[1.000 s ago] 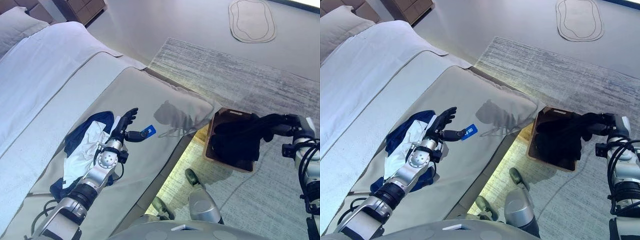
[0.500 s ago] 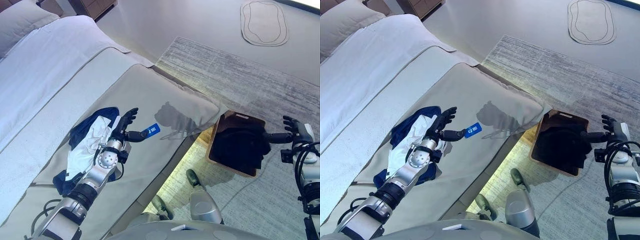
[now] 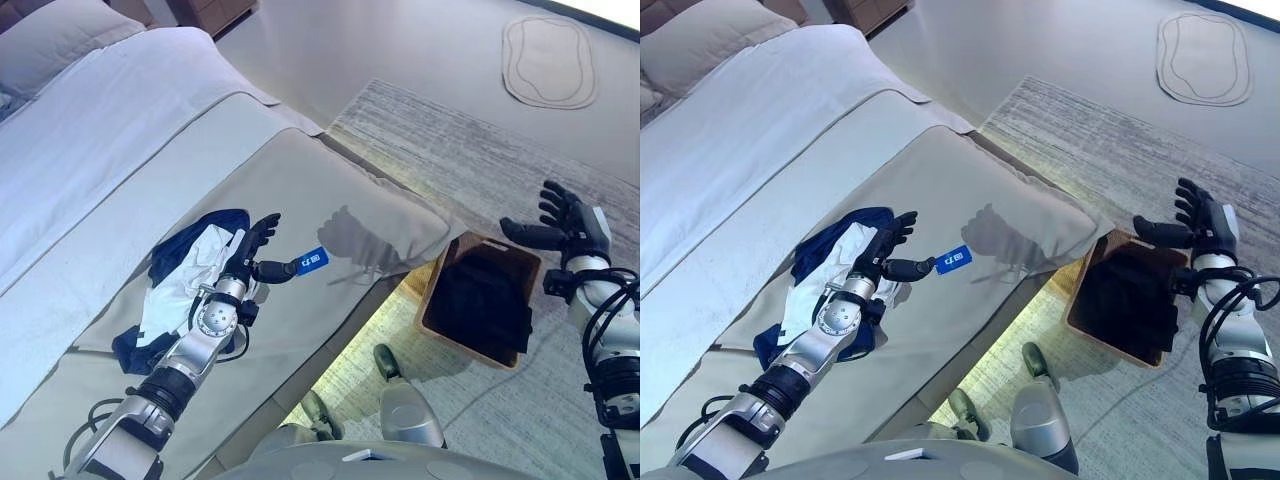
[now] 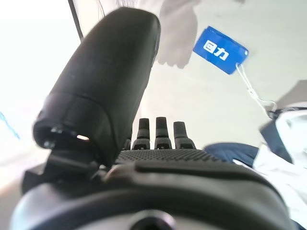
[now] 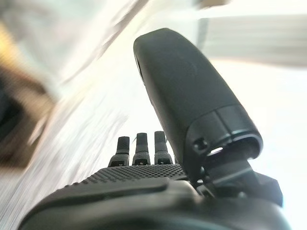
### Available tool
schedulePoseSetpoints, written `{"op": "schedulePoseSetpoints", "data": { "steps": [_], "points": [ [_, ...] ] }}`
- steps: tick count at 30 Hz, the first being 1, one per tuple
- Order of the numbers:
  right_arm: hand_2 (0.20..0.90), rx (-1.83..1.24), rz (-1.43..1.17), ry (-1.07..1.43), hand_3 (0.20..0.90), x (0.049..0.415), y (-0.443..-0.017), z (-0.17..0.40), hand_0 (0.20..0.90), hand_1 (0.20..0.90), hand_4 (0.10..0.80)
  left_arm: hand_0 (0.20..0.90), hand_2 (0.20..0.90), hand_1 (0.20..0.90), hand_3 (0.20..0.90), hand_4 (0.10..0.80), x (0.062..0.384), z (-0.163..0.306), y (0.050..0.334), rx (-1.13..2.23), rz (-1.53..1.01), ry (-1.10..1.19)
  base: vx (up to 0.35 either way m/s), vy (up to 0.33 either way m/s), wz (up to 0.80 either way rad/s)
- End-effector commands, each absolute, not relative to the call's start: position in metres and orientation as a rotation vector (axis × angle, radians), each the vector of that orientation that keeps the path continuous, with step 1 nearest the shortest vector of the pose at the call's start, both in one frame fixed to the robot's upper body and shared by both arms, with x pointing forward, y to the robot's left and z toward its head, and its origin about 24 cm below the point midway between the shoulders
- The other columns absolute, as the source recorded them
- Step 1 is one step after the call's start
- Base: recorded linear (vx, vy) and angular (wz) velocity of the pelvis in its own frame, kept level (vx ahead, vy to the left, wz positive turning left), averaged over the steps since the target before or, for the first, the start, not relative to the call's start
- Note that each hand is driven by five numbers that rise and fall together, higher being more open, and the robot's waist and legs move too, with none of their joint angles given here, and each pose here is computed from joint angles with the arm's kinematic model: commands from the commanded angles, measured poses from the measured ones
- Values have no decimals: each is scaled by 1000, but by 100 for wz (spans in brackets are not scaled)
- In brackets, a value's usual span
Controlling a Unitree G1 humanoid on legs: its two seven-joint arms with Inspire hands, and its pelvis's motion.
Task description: Pick up the clothes from the bed and place them into the basket
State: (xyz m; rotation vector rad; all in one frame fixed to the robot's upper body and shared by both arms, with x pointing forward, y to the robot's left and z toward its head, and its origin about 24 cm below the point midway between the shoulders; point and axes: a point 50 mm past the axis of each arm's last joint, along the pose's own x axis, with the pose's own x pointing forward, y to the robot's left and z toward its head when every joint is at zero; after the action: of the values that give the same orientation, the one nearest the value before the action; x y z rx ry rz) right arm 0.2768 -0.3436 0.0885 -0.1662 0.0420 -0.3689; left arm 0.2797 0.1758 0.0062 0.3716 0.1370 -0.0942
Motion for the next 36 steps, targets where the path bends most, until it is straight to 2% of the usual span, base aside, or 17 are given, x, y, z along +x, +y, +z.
{"op": "schedulePoseSetpoints", "data": {
  "steps": [1,6,18,23,30,36],
  "points": [
    [900,-19,-400,-255,900,294,-335,137,900,900,800,900,900,900,900,800,284,27,185,388,-58,4,11,-10,21],
    [900,40,-342,-237,900,314,-308,142,900,900,800,900,900,900,900,800,285,26,186,385,-31,-3,-12,-21,29],
    [900,-165,-270,-301,900,353,-265,179,900,900,800,900,900,900,900,800,277,17,202,365,41,15,-3,-23,40],
    [900,-159,-248,-309,900,362,-257,192,900,900,800,900,900,900,900,800,278,18,202,354,48,14,13,25,67],
    [900,-399,-259,-259,900,375,-248,204,900,900,800,900,900,900,900,800,276,19,208,363,49,26,90,39,38],
    [900,-554,-301,-314,900,383,-249,239,900,900,800,900,900,900,900,800,279,36,214,365,32,-49,-11,31,37]
  ]
}}
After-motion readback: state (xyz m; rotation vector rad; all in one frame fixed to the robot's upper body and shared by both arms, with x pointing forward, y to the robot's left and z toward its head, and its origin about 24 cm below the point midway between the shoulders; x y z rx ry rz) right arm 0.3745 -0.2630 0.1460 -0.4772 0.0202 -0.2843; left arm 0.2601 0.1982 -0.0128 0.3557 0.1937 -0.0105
